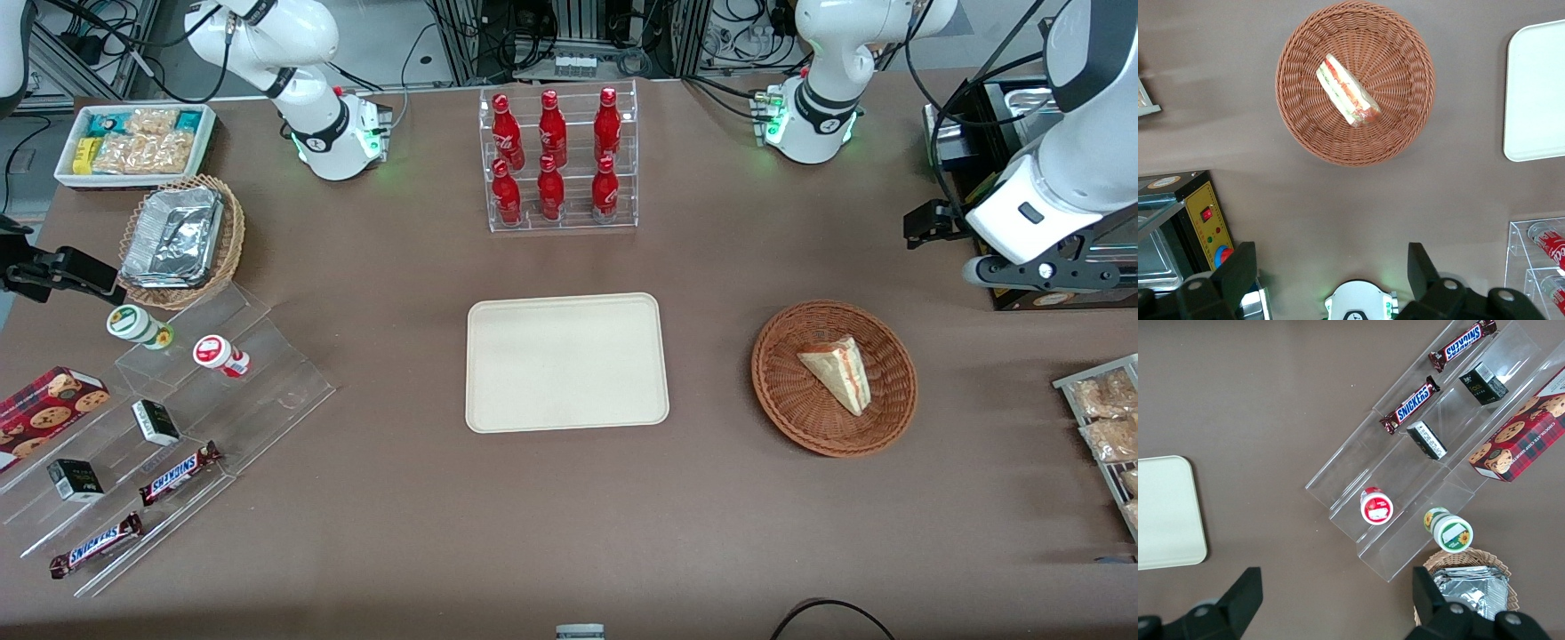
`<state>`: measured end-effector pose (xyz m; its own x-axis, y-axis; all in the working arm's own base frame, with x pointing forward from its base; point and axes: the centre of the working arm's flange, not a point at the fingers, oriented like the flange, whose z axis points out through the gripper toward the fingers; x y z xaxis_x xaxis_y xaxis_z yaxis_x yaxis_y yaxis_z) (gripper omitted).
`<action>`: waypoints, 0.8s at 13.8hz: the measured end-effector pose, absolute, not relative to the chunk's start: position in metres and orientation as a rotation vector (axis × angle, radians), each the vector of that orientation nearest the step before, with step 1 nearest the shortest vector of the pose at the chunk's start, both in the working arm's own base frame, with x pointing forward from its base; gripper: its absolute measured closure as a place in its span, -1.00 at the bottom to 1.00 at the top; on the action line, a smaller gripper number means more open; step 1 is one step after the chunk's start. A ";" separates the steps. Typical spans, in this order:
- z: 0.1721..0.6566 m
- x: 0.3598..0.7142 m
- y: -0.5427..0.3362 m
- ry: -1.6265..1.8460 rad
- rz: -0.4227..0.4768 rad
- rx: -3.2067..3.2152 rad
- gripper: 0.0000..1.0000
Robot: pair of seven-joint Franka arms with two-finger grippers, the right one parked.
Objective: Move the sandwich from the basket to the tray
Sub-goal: 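Move the left gripper down over the sandwich in the wicker basket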
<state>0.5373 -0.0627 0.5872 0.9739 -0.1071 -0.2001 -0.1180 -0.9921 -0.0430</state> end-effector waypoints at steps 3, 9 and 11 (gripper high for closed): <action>0.586 0.538 -0.063 0.175 0.310 -3.067 -1.00; 0.524 0.548 -0.064 0.186 0.327 -3.068 -1.00; 0.491 0.552 -0.065 0.192 0.298 -3.073 -1.00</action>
<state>0.5515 -0.0649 0.4912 0.9738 -0.1184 -0.1942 -0.1277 -0.9912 -0.0359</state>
